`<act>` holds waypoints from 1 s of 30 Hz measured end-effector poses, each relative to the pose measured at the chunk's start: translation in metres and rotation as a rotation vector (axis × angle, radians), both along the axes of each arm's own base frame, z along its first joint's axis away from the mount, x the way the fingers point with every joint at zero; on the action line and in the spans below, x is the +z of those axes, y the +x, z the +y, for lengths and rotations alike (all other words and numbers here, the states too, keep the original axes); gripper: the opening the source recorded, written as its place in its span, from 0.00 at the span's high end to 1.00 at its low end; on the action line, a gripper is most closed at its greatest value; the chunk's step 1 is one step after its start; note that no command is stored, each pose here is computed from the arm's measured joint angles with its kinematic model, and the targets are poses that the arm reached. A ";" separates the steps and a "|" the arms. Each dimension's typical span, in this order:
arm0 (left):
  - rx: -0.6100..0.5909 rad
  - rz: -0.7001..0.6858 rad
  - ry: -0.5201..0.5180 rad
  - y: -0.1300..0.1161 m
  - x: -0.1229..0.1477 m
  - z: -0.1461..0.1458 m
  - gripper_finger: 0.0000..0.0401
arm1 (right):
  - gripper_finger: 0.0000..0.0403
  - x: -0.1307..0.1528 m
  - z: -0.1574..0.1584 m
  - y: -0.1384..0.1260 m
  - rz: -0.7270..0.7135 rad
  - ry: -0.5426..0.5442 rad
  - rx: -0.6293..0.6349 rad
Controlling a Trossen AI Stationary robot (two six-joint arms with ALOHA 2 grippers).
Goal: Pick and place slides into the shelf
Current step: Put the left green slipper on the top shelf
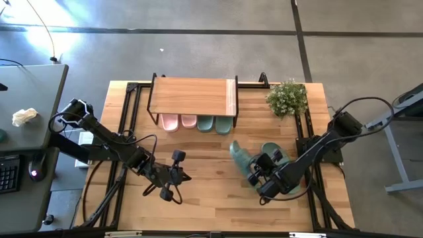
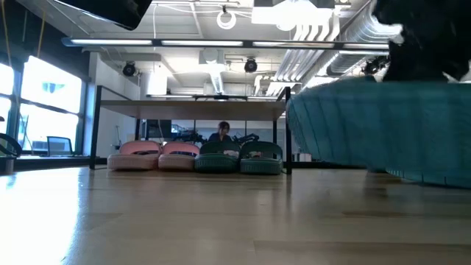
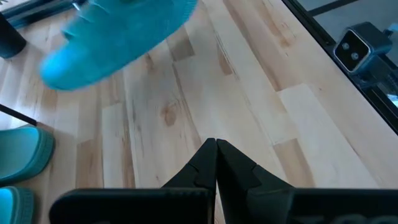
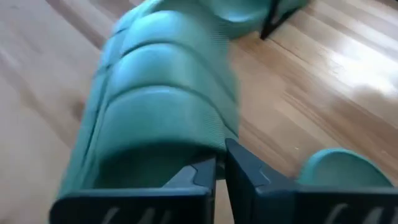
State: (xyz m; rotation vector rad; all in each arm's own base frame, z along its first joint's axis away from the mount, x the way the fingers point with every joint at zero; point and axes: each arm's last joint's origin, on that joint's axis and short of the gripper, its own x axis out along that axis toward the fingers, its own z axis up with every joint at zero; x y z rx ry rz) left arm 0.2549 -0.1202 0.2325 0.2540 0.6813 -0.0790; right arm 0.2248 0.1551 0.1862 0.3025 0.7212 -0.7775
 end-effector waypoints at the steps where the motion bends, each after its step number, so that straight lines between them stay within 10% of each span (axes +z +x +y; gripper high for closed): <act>1: -0.006 0.006 -0.002 0.000 0.000 0.000 1.00 | 0.99 0.007 0.003 0.004 -0.008 0.007 0.013; 16: -0.171 0.134 -0.055 -0.014 -0.007 -0.015 1.00 | 1.00 0.197 -0.027 0.061 -0.218 -0.122 0.064; 30: -0.108 0.096 -0.012 -0.019 -0.006 -0.022 1.00 | 1.00 0.261 -0.166 0.096 -0.208 -0.243 0.011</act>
